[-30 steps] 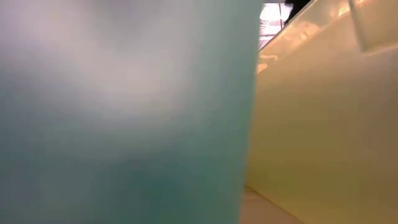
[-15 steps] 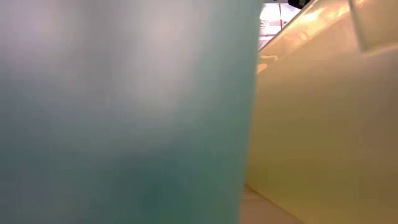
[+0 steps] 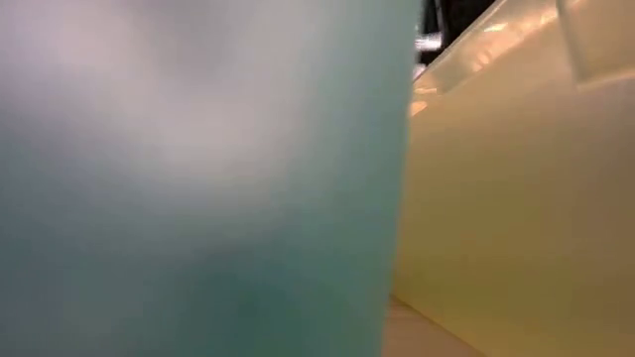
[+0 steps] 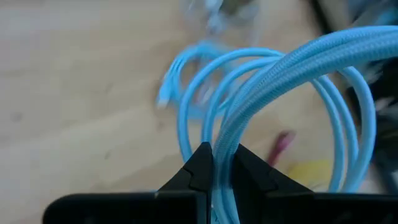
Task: Pick & Place USB Port
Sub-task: Put the left light blue hdmi cable into the yellow bin
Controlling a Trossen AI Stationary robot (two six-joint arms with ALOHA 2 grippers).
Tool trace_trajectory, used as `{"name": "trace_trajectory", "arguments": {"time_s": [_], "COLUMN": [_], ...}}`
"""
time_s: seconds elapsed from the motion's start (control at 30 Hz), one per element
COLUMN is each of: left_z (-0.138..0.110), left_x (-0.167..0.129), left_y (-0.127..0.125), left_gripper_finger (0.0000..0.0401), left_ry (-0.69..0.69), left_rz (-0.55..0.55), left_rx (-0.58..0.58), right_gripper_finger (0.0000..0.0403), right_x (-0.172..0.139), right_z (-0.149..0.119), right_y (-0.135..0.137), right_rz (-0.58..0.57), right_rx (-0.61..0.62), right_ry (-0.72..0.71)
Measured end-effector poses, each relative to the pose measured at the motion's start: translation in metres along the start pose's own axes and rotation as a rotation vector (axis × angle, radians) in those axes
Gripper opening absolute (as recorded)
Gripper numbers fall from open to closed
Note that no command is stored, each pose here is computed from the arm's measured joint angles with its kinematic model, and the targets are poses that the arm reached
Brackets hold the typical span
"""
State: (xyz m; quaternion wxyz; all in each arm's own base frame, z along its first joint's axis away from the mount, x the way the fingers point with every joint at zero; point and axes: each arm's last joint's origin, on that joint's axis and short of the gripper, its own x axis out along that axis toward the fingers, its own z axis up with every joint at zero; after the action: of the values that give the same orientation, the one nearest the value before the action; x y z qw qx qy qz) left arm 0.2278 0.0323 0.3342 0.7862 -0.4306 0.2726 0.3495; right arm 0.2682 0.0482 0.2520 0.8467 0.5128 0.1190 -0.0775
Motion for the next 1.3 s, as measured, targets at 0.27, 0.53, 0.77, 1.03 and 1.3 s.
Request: {"name": "trace_trajectory", "arguments": {"time_s": [0.27,0.53,0.77,1.03,1.3], "left_z": [0.001,-0.009,-0.015,-0.013,-0.005], "left_x": [-0.031,-0.007,0.019,0.017,-0.009], "left_y": [-0.016,-0.042,-0.049,-0.049,-0.044], "left_gripper_finger": [0.0033,0.0033,0.0033,0.0033,0.0033], "left_ry": [-0.093,-0.074,-0.002,-0.021,-0.095], "left_rz": [-0.134,-0.215,-0.194,-0.201,-0.256], "left_rx": [0.042,0.102,0.132,0.132,0.098], "right_gripper_finger": [0.0217,0.0280,0.0340,0.0359,0.0358], "right_x": [-0.011,-0.007,-0.002,-0.001,0.000], "right_z": [0.011,0.033,0.044,0.044,0.042], "right_y": [-0.051,-0.033,-0.013,-0.012,-0.015], "right_rz": [0.310,0.390,0.391,0.375,0.341], "right_rx": [0.315,0.314,0.283,0.256,0.247], "right_ry": [-0.231,-0.253,-0.240,-0.239,-0.226]}}
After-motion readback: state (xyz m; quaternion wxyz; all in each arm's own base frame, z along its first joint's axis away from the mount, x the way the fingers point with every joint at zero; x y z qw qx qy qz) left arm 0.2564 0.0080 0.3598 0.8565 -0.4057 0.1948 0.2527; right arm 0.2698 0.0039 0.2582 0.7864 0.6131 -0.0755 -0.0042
